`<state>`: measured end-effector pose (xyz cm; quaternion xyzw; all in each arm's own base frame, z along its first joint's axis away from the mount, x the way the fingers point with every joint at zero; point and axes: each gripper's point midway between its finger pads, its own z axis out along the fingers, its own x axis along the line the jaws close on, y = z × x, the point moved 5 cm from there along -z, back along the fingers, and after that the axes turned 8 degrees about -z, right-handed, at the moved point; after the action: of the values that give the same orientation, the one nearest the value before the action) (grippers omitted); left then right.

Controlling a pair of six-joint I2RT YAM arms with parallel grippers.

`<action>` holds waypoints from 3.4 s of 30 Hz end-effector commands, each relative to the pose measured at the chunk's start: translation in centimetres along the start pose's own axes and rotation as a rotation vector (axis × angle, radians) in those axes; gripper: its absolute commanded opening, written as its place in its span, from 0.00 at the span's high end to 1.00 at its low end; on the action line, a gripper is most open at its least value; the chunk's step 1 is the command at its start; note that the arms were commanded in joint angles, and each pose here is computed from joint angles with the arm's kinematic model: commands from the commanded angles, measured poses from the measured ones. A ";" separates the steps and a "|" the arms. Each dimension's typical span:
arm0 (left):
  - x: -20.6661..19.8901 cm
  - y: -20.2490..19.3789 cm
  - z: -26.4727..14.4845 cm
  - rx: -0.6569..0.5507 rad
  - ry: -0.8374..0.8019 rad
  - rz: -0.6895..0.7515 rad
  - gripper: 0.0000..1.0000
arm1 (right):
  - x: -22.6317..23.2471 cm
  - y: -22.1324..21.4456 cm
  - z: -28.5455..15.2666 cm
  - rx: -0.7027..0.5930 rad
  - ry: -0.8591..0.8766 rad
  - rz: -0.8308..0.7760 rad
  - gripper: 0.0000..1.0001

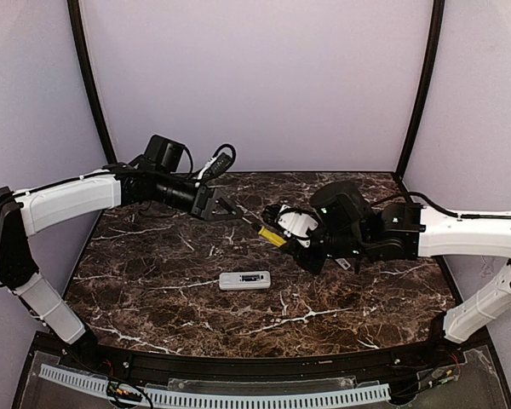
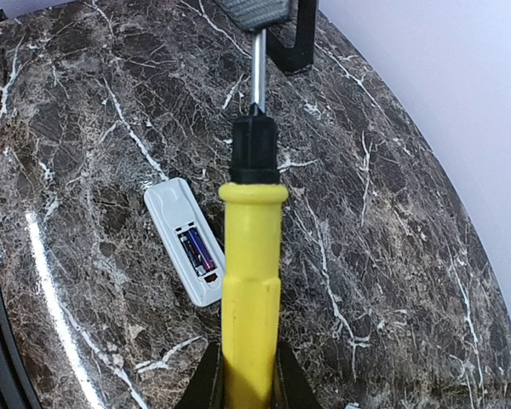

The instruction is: Unload the batteries from the remote control

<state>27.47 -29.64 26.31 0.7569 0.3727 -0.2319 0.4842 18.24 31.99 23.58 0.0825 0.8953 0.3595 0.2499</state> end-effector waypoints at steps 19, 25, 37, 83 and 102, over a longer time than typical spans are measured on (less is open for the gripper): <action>-0.6 -0.6 1.3 0.067 -0.200 -0.107 0.56 | -0.6 2.3 0.4 -0.050 -0.087 -0.003 1.00; -0.7 -0.9 1.7 0.085 -0.227 -0.116 0.65 | -0.7 2.3 0.6 -0.046 -0.096 0.001 1.00; -0.5 -0.9 1.9 0.083 -0.198 -0.109 1.00 | -0.8 2.0 0.7 -0.044 -0.109 0.007 1.00; -2.8 0.5 -1.0 -0.104 -0.121 0.061 1.00 | -4.8 1.1 -4.9 -0.421 0.275 0.690 0.02; -6.0 2.2 -2.7 -0.292 -0.273 0.047 1.00 | -4.9 3.5 -6.0 -0.776 0.710 0.832 0.03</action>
<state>26.44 -29.65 30.66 0.6650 0.3483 -0.2606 0.6071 20.08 28.96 29.25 0.2558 0.6532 0.6925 -0.1682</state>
